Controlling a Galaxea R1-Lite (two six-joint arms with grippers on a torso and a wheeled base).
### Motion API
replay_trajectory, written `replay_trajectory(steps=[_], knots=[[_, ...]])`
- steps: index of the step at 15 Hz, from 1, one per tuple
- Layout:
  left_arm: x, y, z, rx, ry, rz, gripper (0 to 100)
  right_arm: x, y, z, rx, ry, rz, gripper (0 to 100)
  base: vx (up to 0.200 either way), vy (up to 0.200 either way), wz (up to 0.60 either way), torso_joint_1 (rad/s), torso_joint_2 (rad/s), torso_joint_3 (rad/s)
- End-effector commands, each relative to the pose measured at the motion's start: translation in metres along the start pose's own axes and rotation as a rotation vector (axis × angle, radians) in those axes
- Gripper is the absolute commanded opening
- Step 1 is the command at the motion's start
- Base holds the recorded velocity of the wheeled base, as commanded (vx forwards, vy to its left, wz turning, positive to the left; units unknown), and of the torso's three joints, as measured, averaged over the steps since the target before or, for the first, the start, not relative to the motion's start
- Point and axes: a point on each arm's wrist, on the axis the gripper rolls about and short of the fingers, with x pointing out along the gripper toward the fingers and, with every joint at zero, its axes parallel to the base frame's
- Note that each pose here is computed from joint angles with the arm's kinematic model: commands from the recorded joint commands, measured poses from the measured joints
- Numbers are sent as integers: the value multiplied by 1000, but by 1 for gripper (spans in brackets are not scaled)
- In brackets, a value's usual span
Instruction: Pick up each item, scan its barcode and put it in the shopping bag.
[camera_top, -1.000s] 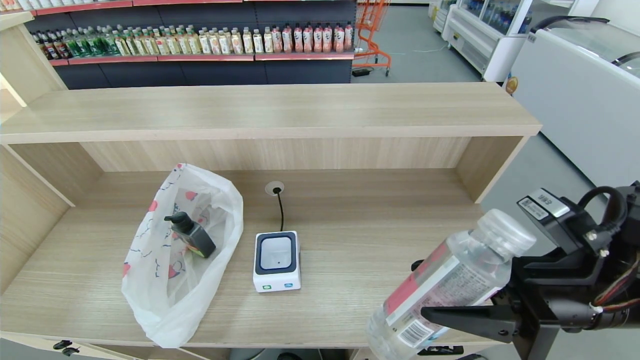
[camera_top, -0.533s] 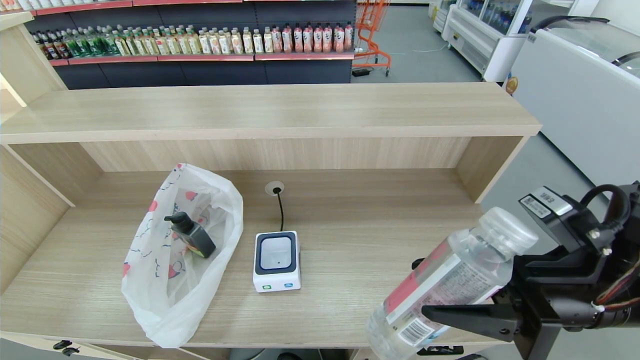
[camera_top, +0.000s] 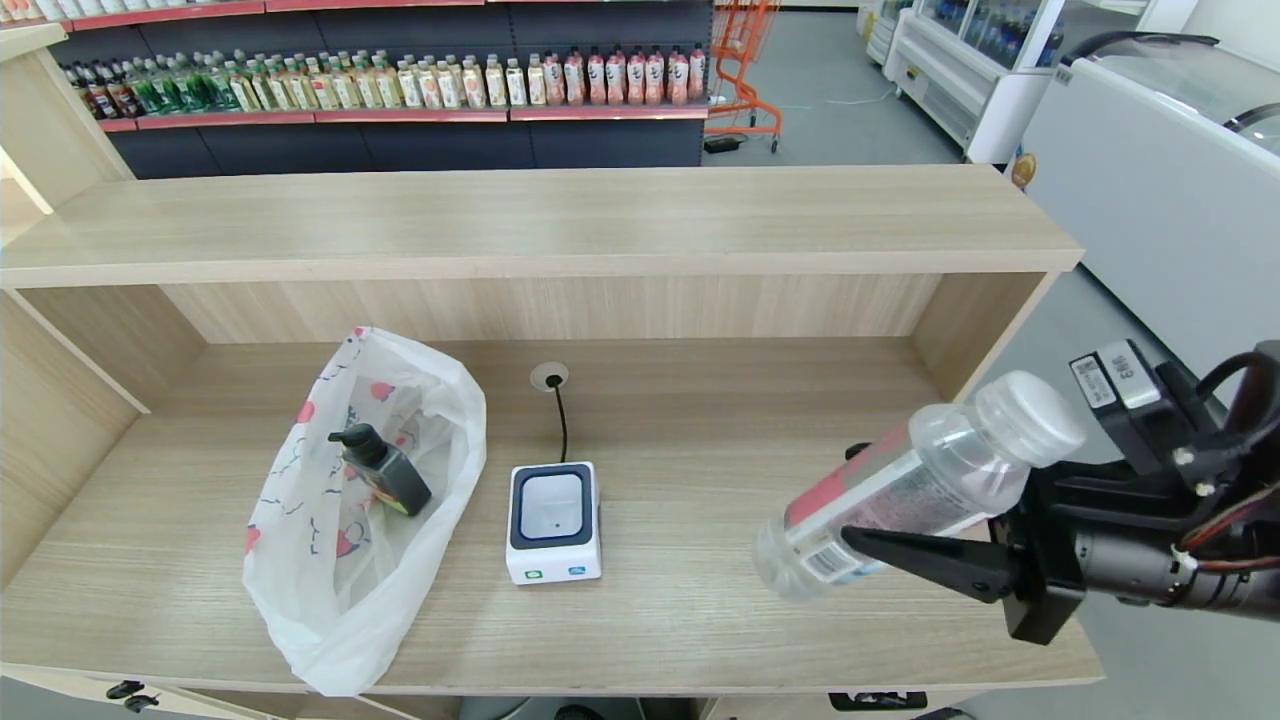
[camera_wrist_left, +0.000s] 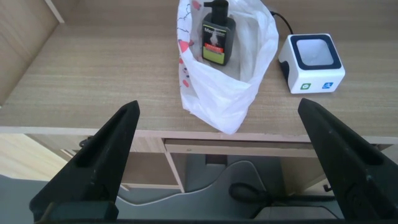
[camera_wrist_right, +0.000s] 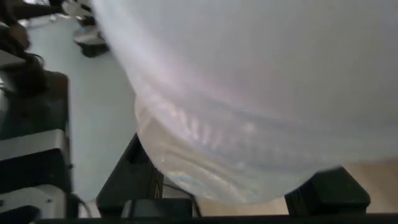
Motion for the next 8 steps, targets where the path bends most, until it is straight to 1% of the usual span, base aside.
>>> replay_trajectory(steps=[1, 2, 4, 6, 8], knots=[[0, 0, 0, 0, 0, 0, 100, -9, -27, -11, -207, 111, -237, 0, 0, 0, 0, 0, 0, 0], [0, 0, 0, 0, 0, 0, 100, -21, -32, -21, -261, 202, -354, 0, 0, 0, 0, 0, 0, 0], [0, 0, 0, 0, 0, 0, 100, -36, -31, -35, -286, 308, -474, 0, 0, 0, 0, 0, 0, 0], [0, 0, 0, 0, 0, 0, 100, -40, -38, -29, -351, 303, -524, 0, 0, 0, 0, 0, 0, 0], [0, 0, 0, 0, 0, 0, 100, -30, -59, -20, -491, 246, -557, 0, 0, 0, 0, 0, 0, 0]])
